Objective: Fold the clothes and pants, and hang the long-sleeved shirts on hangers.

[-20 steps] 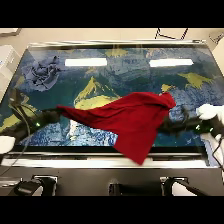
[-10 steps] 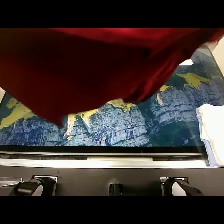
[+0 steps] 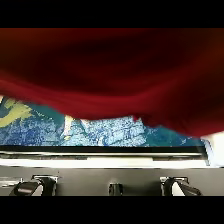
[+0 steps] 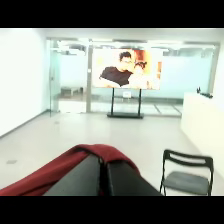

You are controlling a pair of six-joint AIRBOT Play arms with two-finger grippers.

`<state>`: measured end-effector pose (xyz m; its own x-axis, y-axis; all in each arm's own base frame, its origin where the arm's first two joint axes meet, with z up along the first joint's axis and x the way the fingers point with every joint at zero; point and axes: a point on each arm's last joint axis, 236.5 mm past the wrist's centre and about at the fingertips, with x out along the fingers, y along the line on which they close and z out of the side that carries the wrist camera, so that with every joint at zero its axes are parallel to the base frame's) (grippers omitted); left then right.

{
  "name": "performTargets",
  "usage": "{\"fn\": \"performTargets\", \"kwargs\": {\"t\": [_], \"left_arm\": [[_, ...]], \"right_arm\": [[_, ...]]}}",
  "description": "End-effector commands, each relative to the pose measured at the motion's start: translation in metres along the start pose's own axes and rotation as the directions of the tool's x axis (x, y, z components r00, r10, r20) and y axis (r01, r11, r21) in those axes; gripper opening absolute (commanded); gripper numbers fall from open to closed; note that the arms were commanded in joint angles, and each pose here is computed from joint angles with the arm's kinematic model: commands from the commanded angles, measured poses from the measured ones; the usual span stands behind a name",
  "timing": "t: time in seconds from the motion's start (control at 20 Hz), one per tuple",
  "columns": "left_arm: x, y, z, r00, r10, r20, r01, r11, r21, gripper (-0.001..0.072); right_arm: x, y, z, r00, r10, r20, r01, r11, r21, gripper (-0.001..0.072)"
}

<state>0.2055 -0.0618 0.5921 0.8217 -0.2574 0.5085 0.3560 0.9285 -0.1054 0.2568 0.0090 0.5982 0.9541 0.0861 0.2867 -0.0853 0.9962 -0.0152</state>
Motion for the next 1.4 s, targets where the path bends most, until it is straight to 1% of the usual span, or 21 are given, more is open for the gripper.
{"fn": "performTargets", "kwargs": {"t": [0.0, 0.05, 0.1, 0.15, 0.25, 0.3, 0.4, 0.5, 0.55, 0.6, 0.7, 0.8, 0.85, 0.9, 0.95, 1.0, 1.05, 1.1, 1.2, 1.25, 1.35], "left_arm": [[0.03, 0.024, -0.081, 0.969, 0.045, -0.244, -0.033, 0.998, 0.052, 0.0017], [0.04, 0.037, -0.134, 0.92, 0.061, -0.387, -0.043, 0.998, 0.056, 0.0017], [0.045, 0.049, -0.189, 0.855, 0.07, -0.514, -0.053, 0.997, 0.048, 0.0017], [0.049, 0.064, -0.251, 0.775, 0.081, -0.627, -0.073, 0.997, 0.038, 0.0017], [0.054, 0.099, -0.359, 0.652, 0.117, -0.749, -0.125, 0.991, 0.046, 0.0018], [0.057, 0.114, -0.404, 0.61, 0.13, -0.781, -0.149, 0.988, 0.048, 0.0018], [0.053, 0.137, -0.491, 0.508, 0.137, -0.85, -0.191, 0.981, 0.044, 0.0018], [0.04, 0.151, -0.557, 0.419, 0.133, -0.898, -0.281, 0.96, 0.011, 0.0019], [0.031, 0.155, -0.582, 0.375, 0.129, -0.918, -0.356, 0.935, -0.014, 0.0019], [0.023, 0.156, -0.603, 0.338, 0.121, -0.933, -0.426, 0.904, -0.037, 0.0019], [0.003, 0.149, -0.637, 0.255, 0.092, -0.962, -0.505, 0.862, -0.052, 0.0019], [-0.016, 0.133, -0.654, 0.173, 0.053, -0.984, -0.502, 0.864, -0.042, 0.002], [-0.023, 0.13, -0.654, 0.141, 0.04, -0.989, -0.501, 0.864, -0.036, 0.0031], [-0.031, 0.13, -0.649, 0.102, 0.029, -0.994, -0.501, 0.865, -0.026, 0.015], [-0.043, 0.136, -0.639, 0.038, 0.015, -0.999, -0.48, 0.877, -0.006, 0.0417], [-0.058, 0.147, -0.625, -0.038, 0.001, -0.999, -0.459, 0.888, 0.018, 0.0573], [-0.08, 0.163, -0.609, -0.131, -0.022, -0.991, -0.467, 0.883, 0.042, 0.0589], [-0.107, 0.176, -0.594, -0.225, -0.055, -0.973, -0.496, 0.866, 0.066, 0.0588], [-0.169, 0.189, -0.573, -0.396, -0.16, -0.904, -0.569, 0.815, 0.105, 0.0587], [-0.199, 0.186, -0.57, -0.45, -0.228, -0.863, -0.609, 0.785, 0.11, 0.0585], [-0.238, 0.156, -0.583, -0.454, -0.386, -0.803, -0.679, 0.734, 0.031, 0.0582]], "right_arm": [[0.036, -0.017, -0.103, 0.944, 0.033, -0.329, 0.014, 0.99, 0.14, 0.0036], [0.048, -0.025, -0.164, 0.869, 0.069, -0.49, 0.03, 0.981, 0.191, 0.0036], [0.056, -0.035, -0.233, 0.762, 0.11, -0.638, 0.064, 0.968, 0.242, 0.0036], [0.062, -0.043, -0.294, 0.663, 0.147, -0.734, 0.109, 0.951, 0.289, 0.0036], [0.078, -0.057, -0.405, 0.533, 0.223, -0.816, 0.236, 0.887, 0.397, 0.0036], [0.087, -0.058, -0.452, 0.495, 0.274, -0.825, 0.311, 0.83, 0.462, 0.0036], [0.104, -0.056, -0.519, 0.467, 0.367, -0.805, 0.424, 0.706, 0.568, 0.0037], [0.117, -0.041, -0.559, 0.464, 0.482, -0.743, 0.483, 0.566, 0.668, 0.0037], [0.117, -0.032, -0.577, 0.443, 0.525, -0.727, 0.507, 0.523, 0.686, 0.0037], [0.113, -0.022, -0.594, 0.403, 0.552, -0.73, 0.521, 0.518, 0.679, 0.0037], [0.1, -0.006, -0.626, 0.314, 0.564, -0.763, 0.533, 0.56, 0.634, 0.0038], [0.092, 0.004, -0.645, 0.254, 0.541, -0.801, 0.52, 0.622, 0.585, 0.0038], [0.091, 0.003, -0.645, 0.244, 0.534, -0.809, 0.521, 0.632, 0.574, 0.0039], [0.089, -0.005, -0.641, 0.235, 0.526, -0.817, 0.547, 0.624, 0.559, 0.0078], [0.084, -0.021, -0.632, 0.217, 0.513, -0.831, 0.559, 0.632, 0.536, 0.0277], [0.075, -0.041, -0.621, 0.192, 0.494, -0.848, 0.557, 0.656, 0.508, 0.0464], [0.058, -0.069, -0.609, 0.148, 0.454, -0.879, 0.566, 0.69, 0.452, 0.0518], [0.035, -0.097, -0.601, 0.089, 0.409, -0.908, 0.585, 0.716, 0.38, 0.0518], [-0.026, -0.138, -0.592, -0.084, 0.329, -0.941, 0.629, 0.75, 0.206, 0.0519], [-0.052, -0.146, -0.591, -0.157, 0.311, -0.937, 0.641, 0.754, 0.143, 0.0518], [-0.089, -0.136, -0.595, -0.235, 0.334, -0.913, 0.635, 0.763, 0.116, 0.0518]]}}
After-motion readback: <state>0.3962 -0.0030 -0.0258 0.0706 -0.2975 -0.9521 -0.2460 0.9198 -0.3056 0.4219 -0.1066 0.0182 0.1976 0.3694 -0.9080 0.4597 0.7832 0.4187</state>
